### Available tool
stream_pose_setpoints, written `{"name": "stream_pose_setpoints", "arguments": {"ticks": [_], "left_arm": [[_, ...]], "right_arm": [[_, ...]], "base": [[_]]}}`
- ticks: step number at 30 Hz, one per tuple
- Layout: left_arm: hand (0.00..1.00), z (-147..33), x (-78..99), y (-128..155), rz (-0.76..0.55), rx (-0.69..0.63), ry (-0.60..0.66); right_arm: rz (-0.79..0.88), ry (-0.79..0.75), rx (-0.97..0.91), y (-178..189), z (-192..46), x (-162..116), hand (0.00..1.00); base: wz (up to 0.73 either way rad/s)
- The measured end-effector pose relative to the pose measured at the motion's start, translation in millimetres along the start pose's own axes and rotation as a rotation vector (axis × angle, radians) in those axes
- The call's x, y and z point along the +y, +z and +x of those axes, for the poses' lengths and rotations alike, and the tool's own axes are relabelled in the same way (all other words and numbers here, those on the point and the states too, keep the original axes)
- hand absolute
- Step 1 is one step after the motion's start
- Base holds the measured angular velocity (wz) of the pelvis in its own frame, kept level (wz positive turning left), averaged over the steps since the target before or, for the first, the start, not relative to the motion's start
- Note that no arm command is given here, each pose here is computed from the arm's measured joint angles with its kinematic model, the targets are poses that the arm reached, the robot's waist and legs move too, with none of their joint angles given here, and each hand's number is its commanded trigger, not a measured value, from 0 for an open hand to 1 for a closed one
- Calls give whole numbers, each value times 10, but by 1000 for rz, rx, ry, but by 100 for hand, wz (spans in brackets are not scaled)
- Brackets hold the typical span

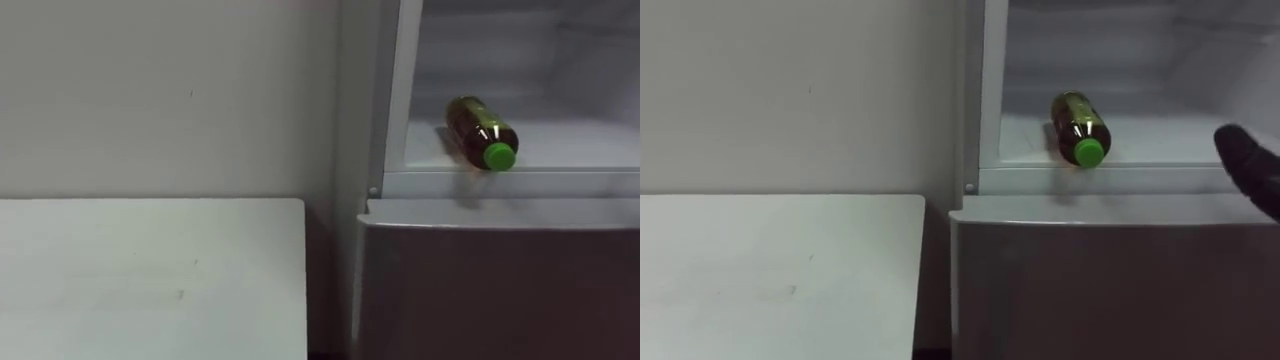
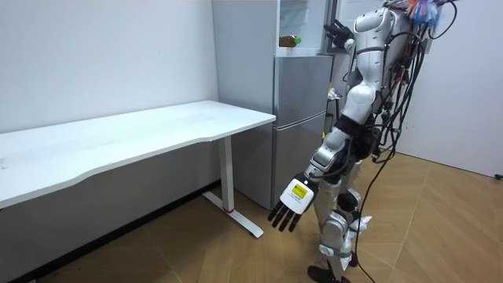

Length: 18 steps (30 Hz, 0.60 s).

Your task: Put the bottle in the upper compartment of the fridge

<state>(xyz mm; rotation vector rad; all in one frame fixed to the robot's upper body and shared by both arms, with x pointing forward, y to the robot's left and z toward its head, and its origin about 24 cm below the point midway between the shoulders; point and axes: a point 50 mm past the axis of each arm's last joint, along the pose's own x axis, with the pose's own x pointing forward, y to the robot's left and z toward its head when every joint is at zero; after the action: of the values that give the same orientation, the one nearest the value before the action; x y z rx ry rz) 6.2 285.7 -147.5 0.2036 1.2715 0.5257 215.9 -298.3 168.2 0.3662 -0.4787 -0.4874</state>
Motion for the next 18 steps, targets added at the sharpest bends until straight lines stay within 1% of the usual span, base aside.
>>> {"name": "stream_pose_setpoints", "arguments": {"ticks": [2, 5, 8, 9, 12, 14, 15, 17, 18], "left_arm": [[0, -5, -13, -15, -3, 4, -2], [0, -11, -19, -8, -9, -4, -4], [0, -16, 12, -5, -24, -14, 12], [0, -16, 16, -4, -26, -14, 17], [0, -28, 29, -35, -23, -28, 26], [0, -64, 53, -169, -22, -3, 51], [0, -76, 59, -214, -21, 8, 59], [0, -116, 80, -365, -13, 50, 85], [0, -125, 84, -391, -10, 57, 91]], "right_arm": [[39, -64, 32, -52, -60, -132, 0], [91, -153, 67, -87, -63, -334, 0], [144, -216, 86, -107, -58, -455, 0], [149, -230, 90, -115, -59, -484, 0], [160, -336, 114, -196, -104, -727, 0], [181, -444, 159, -277, -216, -963, 0], [188, -469, 169, -301, -235, -1007, 0], [206, -566, 202, -384, -293, -1148, 0], [215, -587, 208, -399, -304, -1173, 0]], "base": [[0], [0], [0], [-4], [0], [-4], [-6], [-2], [5]]}}
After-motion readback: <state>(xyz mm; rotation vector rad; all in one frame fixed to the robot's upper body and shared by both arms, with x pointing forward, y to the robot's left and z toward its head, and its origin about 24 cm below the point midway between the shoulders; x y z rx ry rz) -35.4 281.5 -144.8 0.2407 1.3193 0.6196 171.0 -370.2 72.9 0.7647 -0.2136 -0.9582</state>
